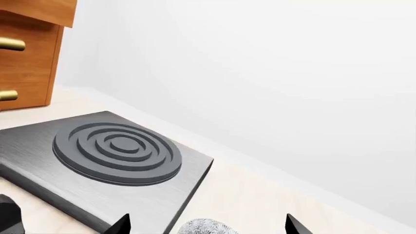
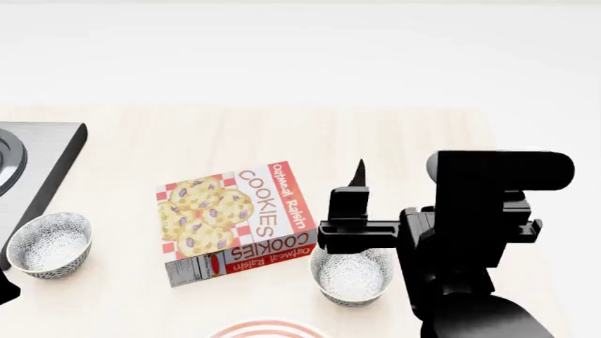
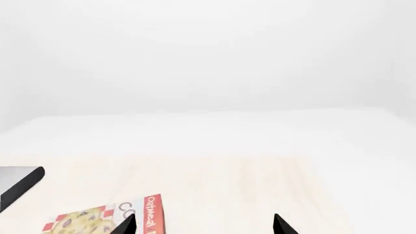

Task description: Pick the akita bowl next to the plate and place it on the plate.

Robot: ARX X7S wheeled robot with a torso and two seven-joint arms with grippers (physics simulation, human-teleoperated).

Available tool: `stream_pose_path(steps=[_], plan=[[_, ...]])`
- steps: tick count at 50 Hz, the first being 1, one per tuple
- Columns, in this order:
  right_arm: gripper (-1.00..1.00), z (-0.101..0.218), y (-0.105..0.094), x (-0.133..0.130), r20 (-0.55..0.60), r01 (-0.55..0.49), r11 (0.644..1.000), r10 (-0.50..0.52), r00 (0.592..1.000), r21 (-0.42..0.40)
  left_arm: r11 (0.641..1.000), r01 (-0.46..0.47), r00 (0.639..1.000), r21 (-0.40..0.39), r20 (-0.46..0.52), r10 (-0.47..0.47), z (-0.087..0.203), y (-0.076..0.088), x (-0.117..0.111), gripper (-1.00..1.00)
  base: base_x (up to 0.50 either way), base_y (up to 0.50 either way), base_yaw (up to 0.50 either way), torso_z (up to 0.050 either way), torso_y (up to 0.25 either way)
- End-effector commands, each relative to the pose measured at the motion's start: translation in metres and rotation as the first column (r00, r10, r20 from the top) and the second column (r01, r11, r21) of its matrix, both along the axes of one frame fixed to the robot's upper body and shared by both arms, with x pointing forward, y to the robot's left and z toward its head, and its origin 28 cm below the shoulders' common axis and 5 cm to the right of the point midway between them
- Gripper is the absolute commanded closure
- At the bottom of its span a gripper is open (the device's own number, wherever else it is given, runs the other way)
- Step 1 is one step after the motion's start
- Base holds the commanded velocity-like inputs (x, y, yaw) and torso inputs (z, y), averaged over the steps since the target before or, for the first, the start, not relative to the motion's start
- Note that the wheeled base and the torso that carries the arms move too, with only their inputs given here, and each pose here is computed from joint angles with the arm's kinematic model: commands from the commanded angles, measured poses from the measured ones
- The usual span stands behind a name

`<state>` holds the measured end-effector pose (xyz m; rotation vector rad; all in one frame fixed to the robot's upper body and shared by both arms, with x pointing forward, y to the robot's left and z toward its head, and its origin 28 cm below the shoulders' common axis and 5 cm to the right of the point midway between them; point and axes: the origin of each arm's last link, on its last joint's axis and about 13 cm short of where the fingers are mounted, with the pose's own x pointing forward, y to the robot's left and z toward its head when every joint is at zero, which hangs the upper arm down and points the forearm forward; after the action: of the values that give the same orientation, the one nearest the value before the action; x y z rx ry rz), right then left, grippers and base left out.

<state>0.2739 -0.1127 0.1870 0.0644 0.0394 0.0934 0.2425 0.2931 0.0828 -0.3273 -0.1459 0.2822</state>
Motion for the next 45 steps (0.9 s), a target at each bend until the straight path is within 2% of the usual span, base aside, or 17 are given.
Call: stream_pose_path(steps=[1,3,5,7,9,11,13,15,17,18,21,26,28,33,41,44,45], plan=[[-1.00,0.012,-0.006,0.033,-0.114,0.015,0.995,-0.026,0.993,-0.095,1.000,-0.001,1.000,-0.009,0.000,0.001,0.000,0.001,0.000,-1.00,0.00,0.00,0.00,0.000,0.000],[-1.00,0.014,-0.004,0.039,-0.158,0.008,0.999,-0.015,0.987,-0.042,1.000,-0.001,1.000,-0.009,-0.001,0.001,0.000,0.001,0.001,-1.00,0.00,0.00,0.00,0.000,0.000],[-1.00,0.014,-0.005,0.046,-0.154,-0.001,0.995,-0.015,0.988,-0.099,1.000,-0.001,1.000,-0.007,-0.001,0.001,0.000,0.001,0.000,-1.00,0.00,0.00,0.00,0.000,0.000],[-1.00,0.012,-0.005,0.052,-0.203,0.005,0.998,-0.018,0.979,-0.069,1.000,-0.001,1.000,-0.008,-0.001,0.001,0.001,0.001,0.001,-1.00,0.00,0.00,0.00,0.000,0.000],[-1.00,0.012,-0.004,0.055,-0.220,-0.008,0.997,-0.010,0.976,-0.079,1.000,-0.001,1.000,-0.007,-0.001,0.001,-0.001,0.001,0.002,-1.00,0.00,0.00,0.00,0.000,0.000],[-1.00,0.013,-0.003,0.060,-0.262,0.023,1.000,-0.018,0.965,0.019,1.000,-0.002,1.000,-0.009,-0.001,0.002,0.001,0.001,0.001,-1.00,0.00,0.00,0.00,0.000,0.000],[-1.00,0.012,-0.004,0.062,-0.249,0.010,0.999,-0.023,0.968,-0.051,1.000,-0.002,1.000,-0.008,-0.001,0.002,0.000,0.000,0.001,-1.00,0.00,0.00,0.00,0.000,0.000],[-1.00,0.013,-0.005,0.066,-0.275,0.002,0.999,-0.012,0.961,-0.037,1.000,-0.001,1.000,-0.008,-0.001,0.001,0.000,0.000,0.001,-1.00,0.00,0.00,0.00,0.000,0.000],[-1.00,0.013,-0.005,0.068,-0.284,-0.004,0.998,-0.013,0.959,-0.060,1.000,-0.001,1.000,-0.008,-0.001,0.001,-0.001,0.001,0.002,-1.00,0.00,0.00,0.00,0.000,0.000],[-1.00,0.013,-0.005,0.071,-0.326,-0.025,0.998,0.003,0.945,-0.063,1.000,0.000,1.000,-0.008,-0.001,0.000,-0.001,0.001,0.002,-1.00,0.00,0.00,0.00,0.000,0.000],[-1.00,0.013,-0.006,0.079,-0.346,0.006,0.998,-0.027,0.938,-0.062,1.000,0.000,1.000,-0.007,-0.001,0.000,-0.002,0.001,0.002,-1.00,0.00,0.00,0.00,0.000,0.000],[-1.00,0.007,-0.005,0.091,-0.402,0.002,0.997,-0.033,0.915,-0.077,1.000,-0.001,1.000,-0.006,-0.001,0.001,-0.001,0.000,0.001,-1.00,0.00,0.00,0.00,0.000,0.000],[-1.00,0.007,-0.005,0.094,-0.419,-0.011,0.998,-0.013,0.908,-0.057,1.000,-0.001,1.000,-0.005,-0.001,0.001,-0.001,0.001,0.001,-1.00,0.00,0.00,0.00,0.000,0.000],[-1.00,0.005,-0.004,0.103,-0.455,-0.014,0.997,-0.023,0.890,-0.077,1.000,-0.001,1.000,-0.005,-0.001,0.001,0.000,0.000,0.001,-1.00,0.00,0.00,0.00,0.000,0.000],[-1.00,0.000,-0.004,0.114,-0.531,-0.023,0.998,-0.008,0.847,-0.052,1.000,0.000,1.000,-0.002,0.000,0.000,0.002,0.000,0.000,-1.00,0.00,0.00,0.00,0.000,0.000],[-1.00,-0.004,-0.004,0.115,-0.579,-0.037,0.999,0.021,0.815,-0.017,1.000,0.000,1.000,-0.001,0.001,0.000,0.001,0.000,0.000,-1.00,0.00,0.00,0.00,0.000,0.000],[-1.00,-0.006,-0.004,0.117,-0.571,-0.014,1.000,0.001,0.821,-0.018,1.000,0.000,1.000,-0.002,0.001,0.000,0.001,0.000,0.001,-1.00,0.00,0.00,0.00,0.000,0.000]])
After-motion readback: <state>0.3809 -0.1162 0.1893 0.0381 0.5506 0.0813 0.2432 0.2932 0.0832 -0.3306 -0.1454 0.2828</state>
